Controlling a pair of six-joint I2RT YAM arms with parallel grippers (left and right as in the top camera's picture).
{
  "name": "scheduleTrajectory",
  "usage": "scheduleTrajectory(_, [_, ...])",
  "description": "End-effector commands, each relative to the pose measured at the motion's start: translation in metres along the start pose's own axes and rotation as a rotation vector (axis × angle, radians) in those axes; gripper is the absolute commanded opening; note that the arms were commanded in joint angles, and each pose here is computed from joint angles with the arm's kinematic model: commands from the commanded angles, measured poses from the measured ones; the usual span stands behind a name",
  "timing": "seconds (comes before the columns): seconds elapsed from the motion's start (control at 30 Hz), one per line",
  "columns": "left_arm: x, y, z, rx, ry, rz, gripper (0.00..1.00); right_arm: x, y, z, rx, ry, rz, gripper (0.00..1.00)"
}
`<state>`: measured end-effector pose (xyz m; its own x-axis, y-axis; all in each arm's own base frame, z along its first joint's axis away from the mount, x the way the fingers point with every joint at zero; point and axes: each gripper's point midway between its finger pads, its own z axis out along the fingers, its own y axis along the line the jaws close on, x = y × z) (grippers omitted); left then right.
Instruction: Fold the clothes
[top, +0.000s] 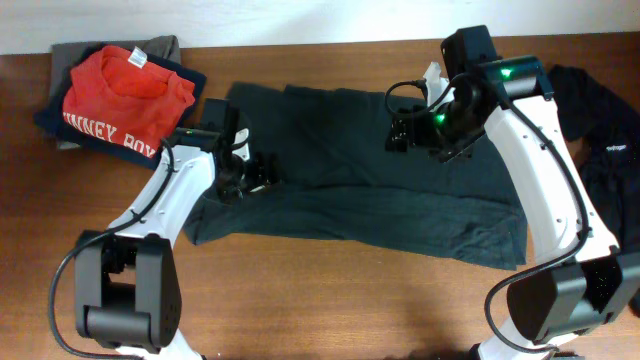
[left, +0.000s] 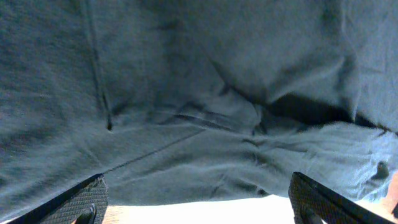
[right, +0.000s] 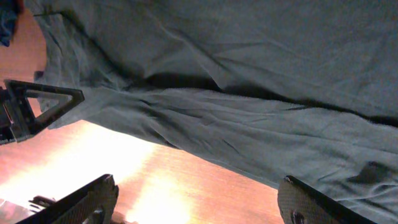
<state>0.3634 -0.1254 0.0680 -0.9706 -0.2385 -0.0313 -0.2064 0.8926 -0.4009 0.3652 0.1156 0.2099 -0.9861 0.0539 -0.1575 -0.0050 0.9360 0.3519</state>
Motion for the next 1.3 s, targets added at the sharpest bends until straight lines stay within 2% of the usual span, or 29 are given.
scheduleTrajectory(0.0, [-0.009, 0.004, 0.001, 0.012, -0.014, -0.029, 0.93, 0.001, -0.004, 0.002, 0.022, 0.006, -0.012, 0.87])
scheduleTrajectory(0.17, [-0.014, 0.012, 0.001, 0.002, -0.024, -0.073, 0.93, 0.003, -0.004, 0.002, 0.023, 0.013, -0.01, 0.87])
scheduleTrajectory(0.43, [-0.011, 0.027, 0.033, -0.027, 0.041, -0.102, 0.93, 0.004, -0.005, 0.002, 0.024, 0.016, -0.009, 0.87])
scheduleTrajectory(1.13, [-0.03, 0.014, 0.04, 0.044, -0.016, -0.058, 0.92, 0.002, -0.013, 0.002, 0.071, 0.007, -0.009, 0.88])
scheduleTrajectory(1.17, [-0.031, 0.014, 0.04, 0.045, -0.018, -0.058, 0.89, 0.002, -0.013, 0.002, 0.071, 0.007, -0.009, 0.88])
scheduleTrajectory(1.23, [-0.032, 0.013, 0.039, 0.046, -0.022, -0.056, 0.76, 0.002, -0.013, 0.002, 0.071, 0.008, -0.009, 0.88])
scheduleTrajectory(1.27, [-0.032, 0.014, 0.039, 0.046, -0.022, -0.057, 0.73, 0.002, -0.013, 0.002, 0.071, 0.008, -0.009, 0.88])
